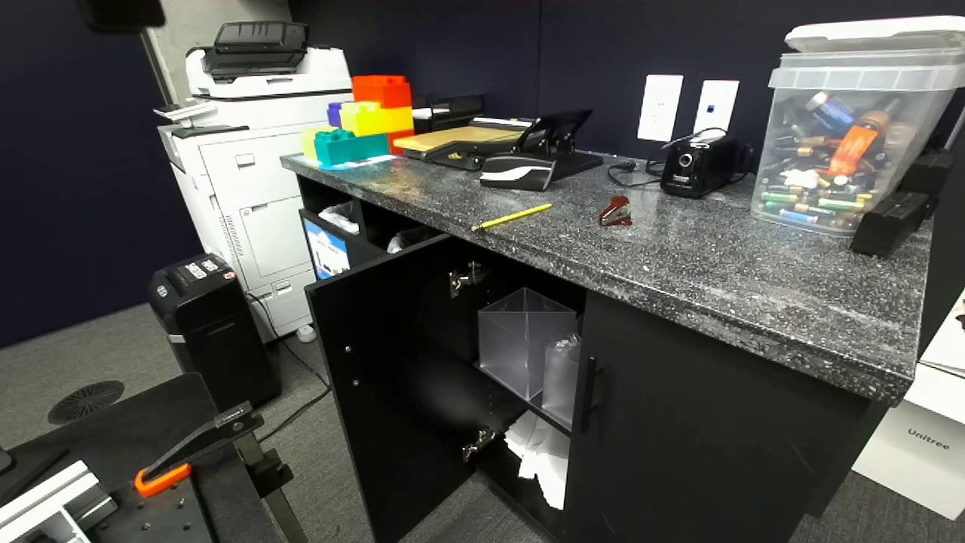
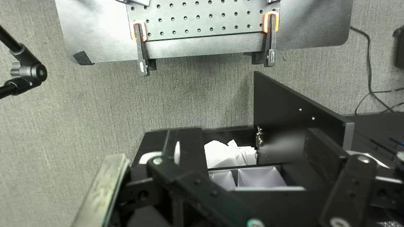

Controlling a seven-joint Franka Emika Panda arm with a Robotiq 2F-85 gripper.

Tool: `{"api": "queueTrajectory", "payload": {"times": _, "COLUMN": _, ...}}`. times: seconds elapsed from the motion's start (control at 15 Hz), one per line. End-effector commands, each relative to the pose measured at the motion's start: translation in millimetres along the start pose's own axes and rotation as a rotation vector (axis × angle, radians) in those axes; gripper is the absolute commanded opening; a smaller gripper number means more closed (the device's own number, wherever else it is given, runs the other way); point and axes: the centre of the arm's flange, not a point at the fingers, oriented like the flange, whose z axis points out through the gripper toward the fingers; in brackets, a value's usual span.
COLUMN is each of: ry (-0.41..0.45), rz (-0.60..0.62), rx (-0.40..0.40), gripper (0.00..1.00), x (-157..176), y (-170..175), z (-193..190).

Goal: Move the pencil to the right

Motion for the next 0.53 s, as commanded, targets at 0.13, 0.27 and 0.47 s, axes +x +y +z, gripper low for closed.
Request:
{"api": "queueTrajectory", "payload": {"times": 0.13, "ry": -0.005, "rz": 0.024, "rx": -0.006, "gripper": 1.0, "x": 34, "y": -9, "z": -5}}
{"api": "queueTrajectory", "payload": {"times": 0.27, "ry": 0.002, "rz": 0.039, "rx": -0.011, "gripper": 1.0, "x": 69, "y": -18, "z": -10}}
{"api": "queueTrajectory", "payload": {"times": 0.47, "ry": 0.025, "rz": 0.041, "rx": -0.016, "gripper": 1.0, "x": 128, "y": -37, "z": -24}}
